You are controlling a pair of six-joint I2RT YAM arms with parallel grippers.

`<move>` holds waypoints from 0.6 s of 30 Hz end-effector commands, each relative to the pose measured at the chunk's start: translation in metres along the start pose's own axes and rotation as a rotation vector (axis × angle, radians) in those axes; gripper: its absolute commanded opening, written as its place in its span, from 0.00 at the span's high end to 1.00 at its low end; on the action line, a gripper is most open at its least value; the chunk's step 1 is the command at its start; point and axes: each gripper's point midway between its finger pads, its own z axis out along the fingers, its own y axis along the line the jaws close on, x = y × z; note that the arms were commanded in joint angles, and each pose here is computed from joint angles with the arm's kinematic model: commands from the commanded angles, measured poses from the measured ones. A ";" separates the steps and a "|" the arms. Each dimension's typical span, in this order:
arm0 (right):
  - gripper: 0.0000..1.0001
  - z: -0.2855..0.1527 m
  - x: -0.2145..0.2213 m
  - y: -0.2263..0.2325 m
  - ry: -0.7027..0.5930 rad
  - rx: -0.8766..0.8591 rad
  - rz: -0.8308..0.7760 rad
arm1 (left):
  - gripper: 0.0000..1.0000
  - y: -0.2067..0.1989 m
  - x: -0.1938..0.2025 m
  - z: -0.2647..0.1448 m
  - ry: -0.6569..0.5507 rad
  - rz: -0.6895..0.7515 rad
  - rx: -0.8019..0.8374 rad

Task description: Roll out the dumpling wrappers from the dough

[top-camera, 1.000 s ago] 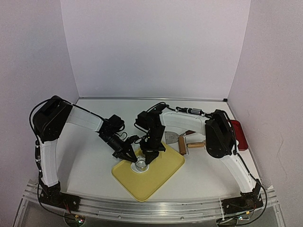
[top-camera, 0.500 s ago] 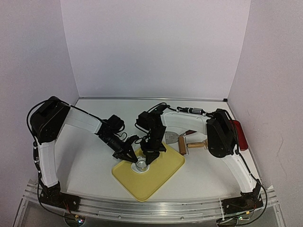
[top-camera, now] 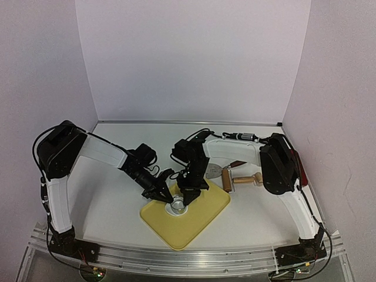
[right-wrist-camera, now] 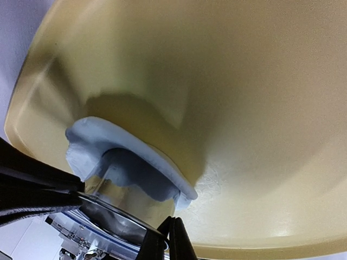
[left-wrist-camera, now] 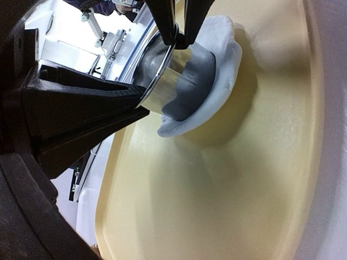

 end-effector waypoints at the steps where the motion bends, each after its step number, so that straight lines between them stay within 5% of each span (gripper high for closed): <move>1: 1.00 0.112 0.001 -0.057 0.074 0.185 0.020 | 1.00 0.143 0.071 0.048 0.102 -0.126 -0.584; 18: 0.84 -0.008 0.004 0.004 -0.131 0.049 -0.080 | 0.95 0.047 -0.022 -0.004 -0.103 0.012 -0.680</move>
